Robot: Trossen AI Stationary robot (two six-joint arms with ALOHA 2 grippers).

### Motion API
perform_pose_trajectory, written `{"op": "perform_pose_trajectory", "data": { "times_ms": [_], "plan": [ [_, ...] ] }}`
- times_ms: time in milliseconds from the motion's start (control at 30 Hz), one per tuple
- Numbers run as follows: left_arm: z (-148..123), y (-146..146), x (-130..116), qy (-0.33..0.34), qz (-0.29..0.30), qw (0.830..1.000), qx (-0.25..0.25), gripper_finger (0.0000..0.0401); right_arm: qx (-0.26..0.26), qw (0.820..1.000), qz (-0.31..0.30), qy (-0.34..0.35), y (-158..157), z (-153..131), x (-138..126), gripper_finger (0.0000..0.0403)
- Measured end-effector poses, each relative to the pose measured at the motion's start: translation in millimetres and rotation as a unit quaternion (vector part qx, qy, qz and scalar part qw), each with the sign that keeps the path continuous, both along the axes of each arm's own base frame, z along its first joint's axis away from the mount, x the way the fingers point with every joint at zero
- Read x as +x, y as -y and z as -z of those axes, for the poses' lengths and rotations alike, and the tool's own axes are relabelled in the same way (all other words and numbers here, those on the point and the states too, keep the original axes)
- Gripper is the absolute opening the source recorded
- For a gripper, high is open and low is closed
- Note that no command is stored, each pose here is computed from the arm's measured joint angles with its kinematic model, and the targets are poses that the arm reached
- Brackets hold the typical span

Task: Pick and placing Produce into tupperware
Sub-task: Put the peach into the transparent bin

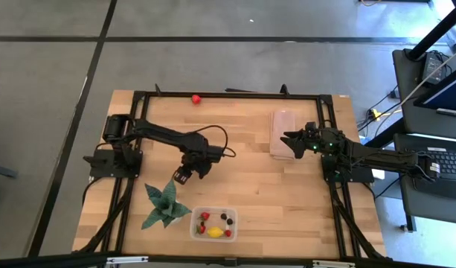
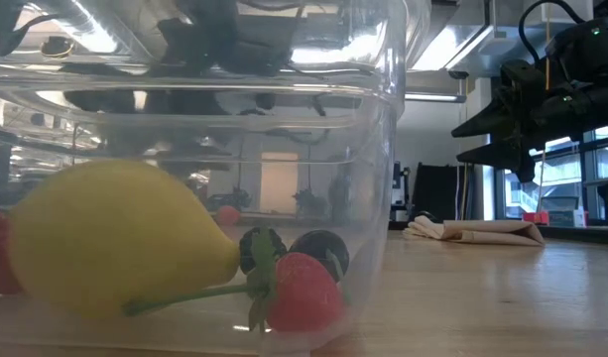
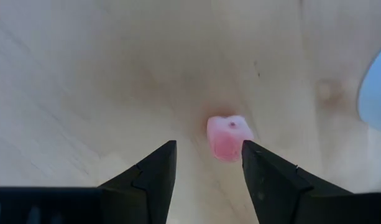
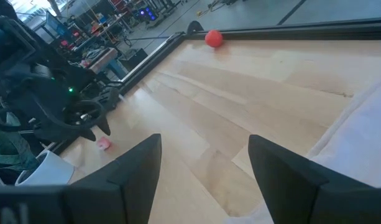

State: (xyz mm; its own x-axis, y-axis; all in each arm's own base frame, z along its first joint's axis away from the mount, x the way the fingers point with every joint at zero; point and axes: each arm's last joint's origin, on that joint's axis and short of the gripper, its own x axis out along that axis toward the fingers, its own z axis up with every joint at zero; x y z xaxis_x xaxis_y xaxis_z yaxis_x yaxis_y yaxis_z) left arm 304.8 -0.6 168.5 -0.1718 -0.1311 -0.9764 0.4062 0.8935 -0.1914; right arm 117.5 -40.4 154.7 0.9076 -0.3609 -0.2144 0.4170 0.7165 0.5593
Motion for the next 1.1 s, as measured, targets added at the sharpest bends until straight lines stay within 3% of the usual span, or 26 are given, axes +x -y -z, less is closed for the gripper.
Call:
{"op": "perform_pose_trajectory", "data": {
  "times_ms": [500,1100],
  "plan": [
    [15,5,-8,-0.011,-0.027,1.0,-0.006,0.0174,0.0,1.0,0.0,0.0,0,0,0,0.0243],
    [19,9,-4,0.016,-0.043,0.999,-0.003,0.0114,0.0,1.0,0.0,0.0,0,0,0,0.0243]
  ]
}}
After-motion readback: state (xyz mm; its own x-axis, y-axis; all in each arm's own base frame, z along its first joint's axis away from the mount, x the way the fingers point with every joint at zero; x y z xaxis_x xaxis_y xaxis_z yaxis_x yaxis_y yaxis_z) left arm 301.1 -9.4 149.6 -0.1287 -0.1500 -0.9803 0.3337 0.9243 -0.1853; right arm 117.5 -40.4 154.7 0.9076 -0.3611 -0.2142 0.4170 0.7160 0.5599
